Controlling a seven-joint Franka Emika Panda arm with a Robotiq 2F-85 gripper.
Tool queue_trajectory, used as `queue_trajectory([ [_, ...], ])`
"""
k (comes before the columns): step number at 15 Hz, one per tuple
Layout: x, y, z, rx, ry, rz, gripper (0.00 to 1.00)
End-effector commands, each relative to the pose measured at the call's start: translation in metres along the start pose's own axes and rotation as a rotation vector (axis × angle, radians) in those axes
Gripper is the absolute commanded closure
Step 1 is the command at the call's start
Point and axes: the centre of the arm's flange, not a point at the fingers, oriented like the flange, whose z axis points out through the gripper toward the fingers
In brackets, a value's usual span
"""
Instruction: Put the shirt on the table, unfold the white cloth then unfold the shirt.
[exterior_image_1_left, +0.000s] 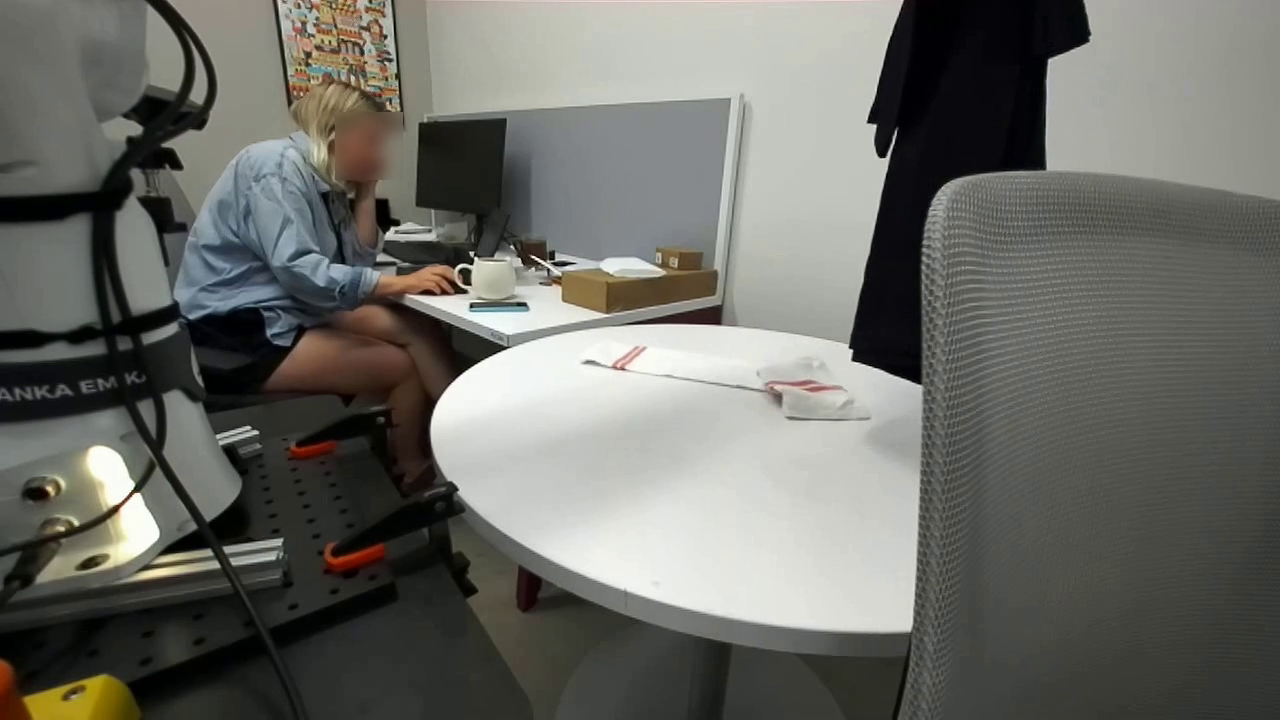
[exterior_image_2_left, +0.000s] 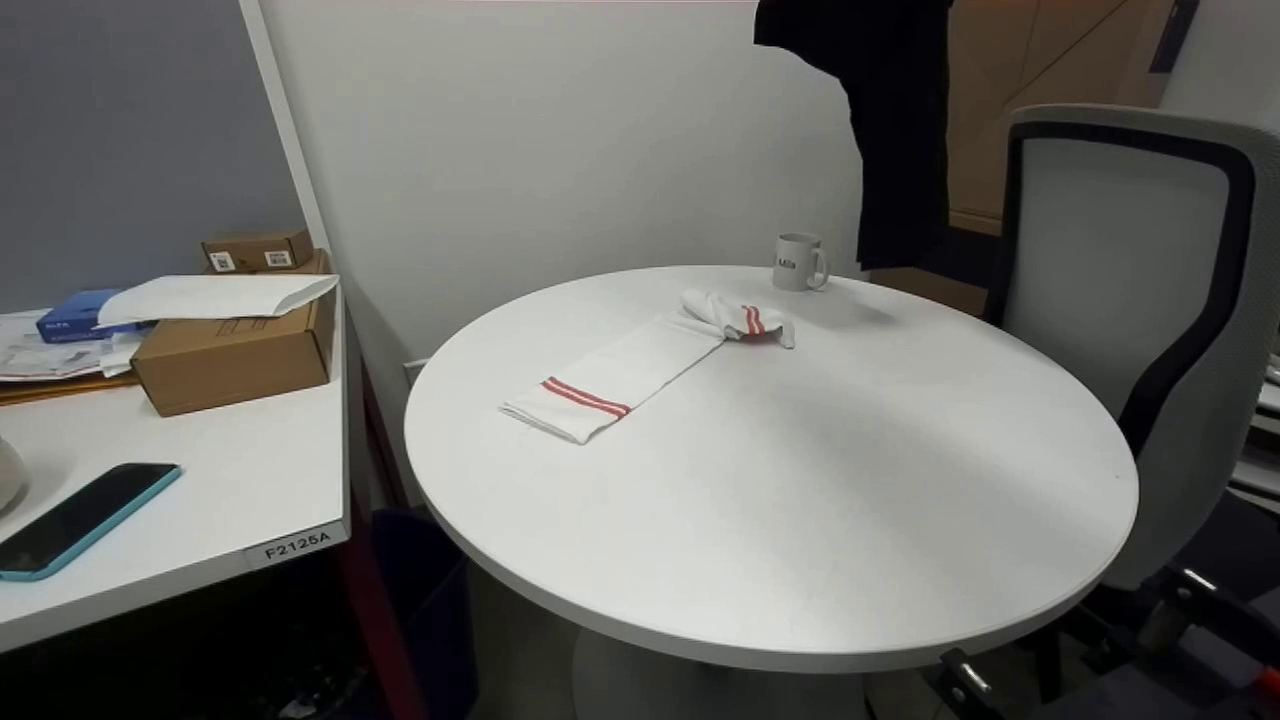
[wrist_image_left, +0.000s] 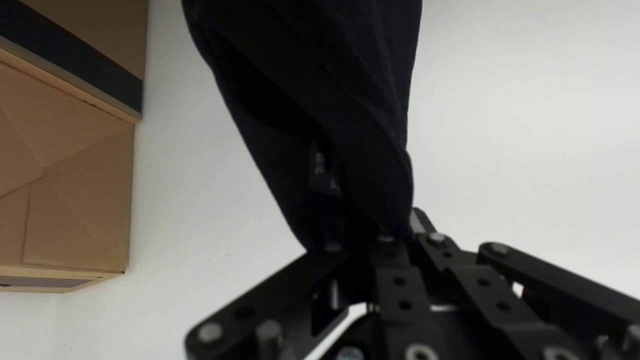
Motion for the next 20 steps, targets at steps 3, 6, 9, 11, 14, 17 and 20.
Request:
queue_trajectory([
  [3, 0.015, -0.019, 0.048, -0.011, -0.052, -0.019, 0.99],
  [6, -0.017, -0.039, 0.066, -0.022, -0.094, -0.063, 0.99],
  [9, -0.051, -0.077, 0.061, -0.04, -0.115, -0.129, 0.99],
  [11, -0.068, -0.104, 0.048, -0.044, -0.115, -0.185, 0.99],
  [14, -0.088, -0.138, 0.022, -0.037, -0.115, -0.255, 0.99],
  [17, -0.107, -0.148, -0.003, -0.011, -0.124, -0.314, 0.99],
  [20, -0.131, -0.136, -0.022, 0.033, -0.157, -0.355, 0.99],
])
